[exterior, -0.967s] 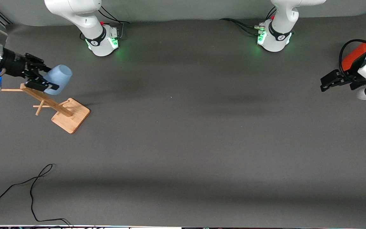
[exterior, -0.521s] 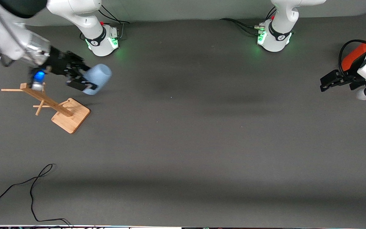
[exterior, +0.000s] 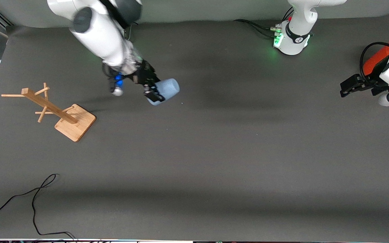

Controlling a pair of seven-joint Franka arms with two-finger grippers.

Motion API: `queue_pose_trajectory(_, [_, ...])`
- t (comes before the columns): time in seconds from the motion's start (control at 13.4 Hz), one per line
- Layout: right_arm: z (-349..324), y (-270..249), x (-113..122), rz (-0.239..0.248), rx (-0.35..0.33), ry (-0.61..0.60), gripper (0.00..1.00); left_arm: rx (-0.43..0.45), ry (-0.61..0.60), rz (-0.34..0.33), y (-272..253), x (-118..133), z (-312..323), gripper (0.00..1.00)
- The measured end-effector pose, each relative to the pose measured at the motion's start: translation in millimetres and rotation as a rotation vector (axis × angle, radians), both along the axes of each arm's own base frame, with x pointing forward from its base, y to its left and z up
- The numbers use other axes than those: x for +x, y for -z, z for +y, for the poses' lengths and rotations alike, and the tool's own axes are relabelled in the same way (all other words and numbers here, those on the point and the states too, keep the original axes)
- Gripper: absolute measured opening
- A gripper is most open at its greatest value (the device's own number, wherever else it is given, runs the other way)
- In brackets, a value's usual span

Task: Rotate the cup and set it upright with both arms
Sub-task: 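Carry the cup to mid-table and set it down on its side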

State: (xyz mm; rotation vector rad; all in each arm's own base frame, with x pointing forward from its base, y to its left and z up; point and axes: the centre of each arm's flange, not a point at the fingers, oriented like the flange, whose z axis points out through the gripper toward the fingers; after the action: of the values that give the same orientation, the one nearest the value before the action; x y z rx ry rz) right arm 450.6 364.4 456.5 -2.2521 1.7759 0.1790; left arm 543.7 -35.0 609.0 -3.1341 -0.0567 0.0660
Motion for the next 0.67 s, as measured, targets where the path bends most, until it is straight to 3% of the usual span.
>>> queue_pose_trajectory(0.22, [60.0, 68.4, -17.5, -0.018, -0.122, 0.055, 0.82, 0.0, -0.001, 0.002, 0.5, -0.1, 0.4, 1.0])
queue_pose_trajectory(0.67, [114.5, 182.8, -30.7, 0.082, -0.2, 0.116, 0.82, 0.002, -0.003, 0.011, 5.1, -0.3, 0.7, 1.0])
